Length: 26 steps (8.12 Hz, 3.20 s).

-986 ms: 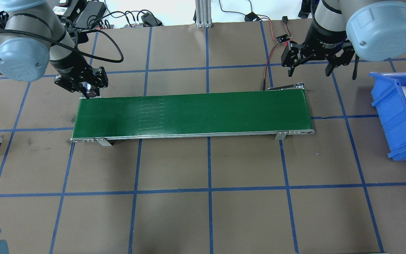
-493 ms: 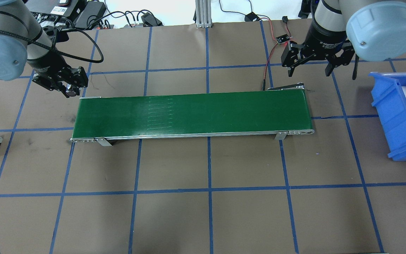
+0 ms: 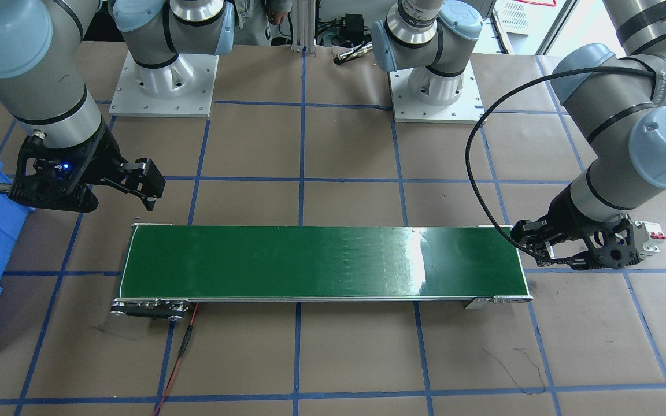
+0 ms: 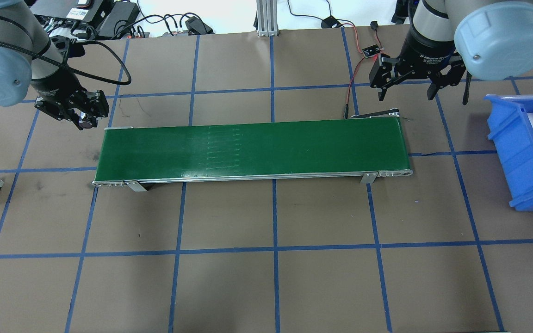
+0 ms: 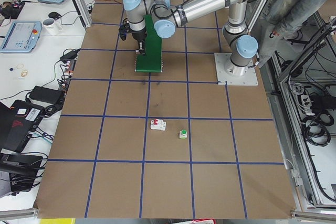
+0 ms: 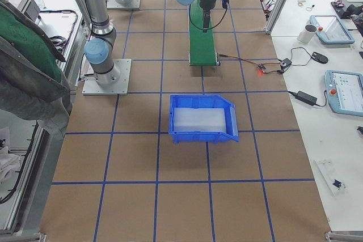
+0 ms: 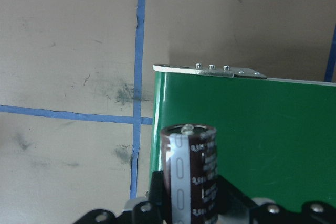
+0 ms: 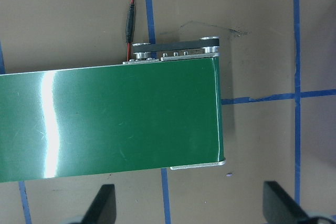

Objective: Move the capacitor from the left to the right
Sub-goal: 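Lower the held capacitor onto the green belt and open the left gripper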

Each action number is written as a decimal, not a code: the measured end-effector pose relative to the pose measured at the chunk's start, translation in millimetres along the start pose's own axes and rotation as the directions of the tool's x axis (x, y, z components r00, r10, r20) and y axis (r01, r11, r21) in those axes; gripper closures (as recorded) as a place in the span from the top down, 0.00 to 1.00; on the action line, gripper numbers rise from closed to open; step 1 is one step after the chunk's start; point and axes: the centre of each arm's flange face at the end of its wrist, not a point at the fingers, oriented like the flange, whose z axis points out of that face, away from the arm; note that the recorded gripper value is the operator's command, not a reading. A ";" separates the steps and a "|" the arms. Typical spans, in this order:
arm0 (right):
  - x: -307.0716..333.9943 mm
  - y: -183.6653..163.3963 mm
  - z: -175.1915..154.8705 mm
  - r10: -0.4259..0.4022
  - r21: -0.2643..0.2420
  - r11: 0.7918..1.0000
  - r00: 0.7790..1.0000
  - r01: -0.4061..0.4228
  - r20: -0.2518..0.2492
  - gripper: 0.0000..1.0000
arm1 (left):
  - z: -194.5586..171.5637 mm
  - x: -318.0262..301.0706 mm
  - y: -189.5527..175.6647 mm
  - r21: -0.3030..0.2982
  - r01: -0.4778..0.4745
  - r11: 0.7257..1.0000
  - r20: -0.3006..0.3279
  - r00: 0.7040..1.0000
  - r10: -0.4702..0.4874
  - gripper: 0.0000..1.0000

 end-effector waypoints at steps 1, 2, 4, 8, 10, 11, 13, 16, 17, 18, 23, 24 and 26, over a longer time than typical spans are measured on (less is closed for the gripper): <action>0.1 0.0 -0.1 0.001 0.000 1.000 1.000 -0.001 -0.001 1.00 | 3.4 -0.1 -1.0 -0.006 -0.022 1.000 -0.001 1.000 0.022 0.32; 0.1 0.0 -0.2 0.001 0.000 1.000 1.000 -0.001 -0.001 1.00 | 9.9 -0.4 -4.2 -0.014 -0.050 0.999 -0.004 0.999 0.050 0.32; 0.1 0.0 -0.1 0.001 0.000 1.000 1.000 -0.001 -0.001 1.00 | 24.0 -0.7 -13.4 -0.018 -0.073 0.997 -0.005 0.997 0.073 0.32; 0.1 -0.2 0.7 0.002 -0.002 1.000 1.000 -0.002 -0.001 1.00 | 48.3 2.0 -22.7 -0.027 -0.105 0.994 -0.012 0.994 0.105 0.32; 0.1 -0.2 0.6 0.003 -0.001 1.000 1.000 -0.003 -0.001 1.00 | 73.2 6.3 -25.9 -0.070 -0.119 0.990 -0.022 0.993 0.118 0.32; 0.1 -0.2 0.3 0.003 0.000 1.000 1.000 -0.003 -0.001 1.00 | 79.4 9.0 -25.1 -0.083 -0.122 0.989 -0.023 0.992 0.120 0.32; 0.1 -0.2 0.6 0.003 -0.001 1.000 1.000 -0.003 -0.001 1.00 | 70.4 11.8 -19.7 -0.072 -0.126 0.989 -0.016 0.992 0.125 0.32; 0.1 -0.1 1.1 0.003 -0.002 1.000 1.000 -0.003 -0.001 1.00 | 77.5 13.8 -14.6 -0.088 -0.128 0.988 -0.017 0.992 0.127 0.35; 0.1 -0.1 1.0 0.002 -0.002 1.000 1.000 -0.002 -0.001 1.00 | 83.8 14.4 -13.2 -0.097 -0.128 0.987 -0.019 0.992 0.127 0.38; 0.1 -0.1 0.9 0.003 -0.002 1.000 1.000 -0.003 -0.001 1.00 | 87.6 14.8 -12.6 -0.099 -0.129 0.987 -0.020 0.992 0.128 0.45; 0.1 -0.1 1.2 0.003 -0.003 1.000 1.000 -0.003 -0.001 1.00 | 91.8 14.1 -13.2 -0.101 -0.132 0.986 -0.011 0.991 0.132 0.83; 0.1 -0.1 1.3 0.003 -0.003 1.000 1.000 -0.003 -0.001 1.00 | 92.1 13.8 -13.6 -0.101 -0.133 0.986 -0.009 0.991 0.132 0.85; 0.0 -0.2 1.4 0.002 -0.003 1.000 1.000 -0.003 -0.001 1.00 | 91.7 13.6 -14.0 -0.099 -0.129 0.987 -0.007 0.992 0.129 0.88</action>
